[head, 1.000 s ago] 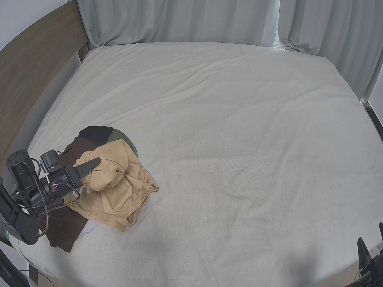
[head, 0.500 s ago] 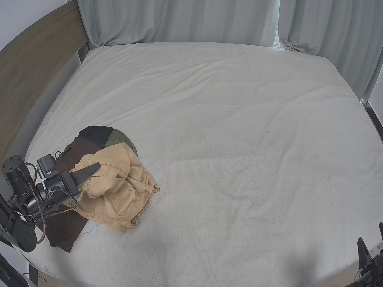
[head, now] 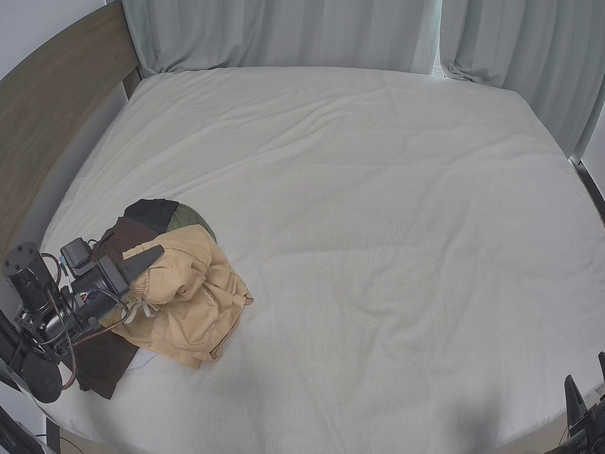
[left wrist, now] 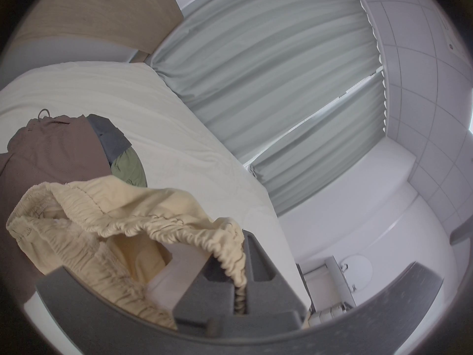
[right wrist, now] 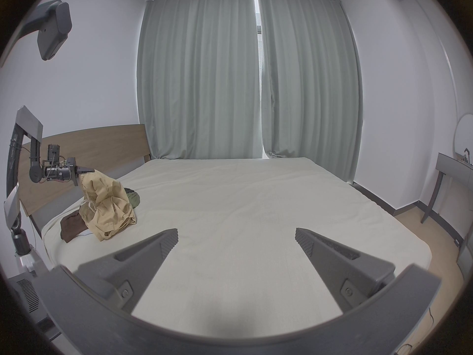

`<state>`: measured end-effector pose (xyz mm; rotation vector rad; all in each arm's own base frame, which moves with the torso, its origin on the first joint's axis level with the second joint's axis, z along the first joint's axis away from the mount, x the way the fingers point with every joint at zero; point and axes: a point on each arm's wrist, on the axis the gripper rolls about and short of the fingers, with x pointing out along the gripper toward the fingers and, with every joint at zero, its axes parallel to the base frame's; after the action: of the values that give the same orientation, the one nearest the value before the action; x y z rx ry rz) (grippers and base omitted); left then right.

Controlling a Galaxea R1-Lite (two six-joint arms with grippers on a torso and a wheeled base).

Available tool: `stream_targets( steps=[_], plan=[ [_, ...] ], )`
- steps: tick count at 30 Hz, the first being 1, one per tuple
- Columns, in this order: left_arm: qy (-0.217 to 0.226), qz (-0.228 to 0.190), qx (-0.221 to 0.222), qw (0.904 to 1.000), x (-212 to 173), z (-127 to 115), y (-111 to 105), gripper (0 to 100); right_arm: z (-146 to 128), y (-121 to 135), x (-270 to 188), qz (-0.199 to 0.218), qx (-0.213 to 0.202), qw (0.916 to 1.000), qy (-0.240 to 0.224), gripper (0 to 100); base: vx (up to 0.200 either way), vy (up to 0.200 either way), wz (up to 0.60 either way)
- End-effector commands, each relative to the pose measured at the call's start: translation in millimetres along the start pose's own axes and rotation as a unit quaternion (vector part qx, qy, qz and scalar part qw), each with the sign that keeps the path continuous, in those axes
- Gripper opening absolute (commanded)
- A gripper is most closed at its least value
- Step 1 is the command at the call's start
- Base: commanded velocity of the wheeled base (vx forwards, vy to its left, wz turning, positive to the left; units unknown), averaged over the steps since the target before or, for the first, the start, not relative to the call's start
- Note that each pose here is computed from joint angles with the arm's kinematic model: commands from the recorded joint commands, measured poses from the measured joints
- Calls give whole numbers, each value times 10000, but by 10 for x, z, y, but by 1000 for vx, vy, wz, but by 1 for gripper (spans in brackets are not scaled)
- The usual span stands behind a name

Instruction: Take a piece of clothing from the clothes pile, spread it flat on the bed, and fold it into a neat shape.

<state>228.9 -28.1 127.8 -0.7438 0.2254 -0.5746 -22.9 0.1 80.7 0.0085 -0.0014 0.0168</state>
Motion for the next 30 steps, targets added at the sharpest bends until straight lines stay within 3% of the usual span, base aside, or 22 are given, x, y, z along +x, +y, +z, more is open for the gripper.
stream_targets(
  steps=[1,9,24,30],
  plan=[
    [-398,-203,-142,9989,166,11,-255,0,-52,0,2,8,4,10000,15,100,0,0,0],
    [-718,-289,-222,9968,331,-53,-508,0,-52,0,2,8,4,10000,15,100,0,0,0],
    [-526,-597,-238,9965,472,-47,-748,0,-52,-1,2,0,11,10000,15,100,0,0,0],
    [-766,-605,-295,9948,631,-50,-956,0,-52,-1,2,0,11,10000,15,100,0,0,0]
  ],
)
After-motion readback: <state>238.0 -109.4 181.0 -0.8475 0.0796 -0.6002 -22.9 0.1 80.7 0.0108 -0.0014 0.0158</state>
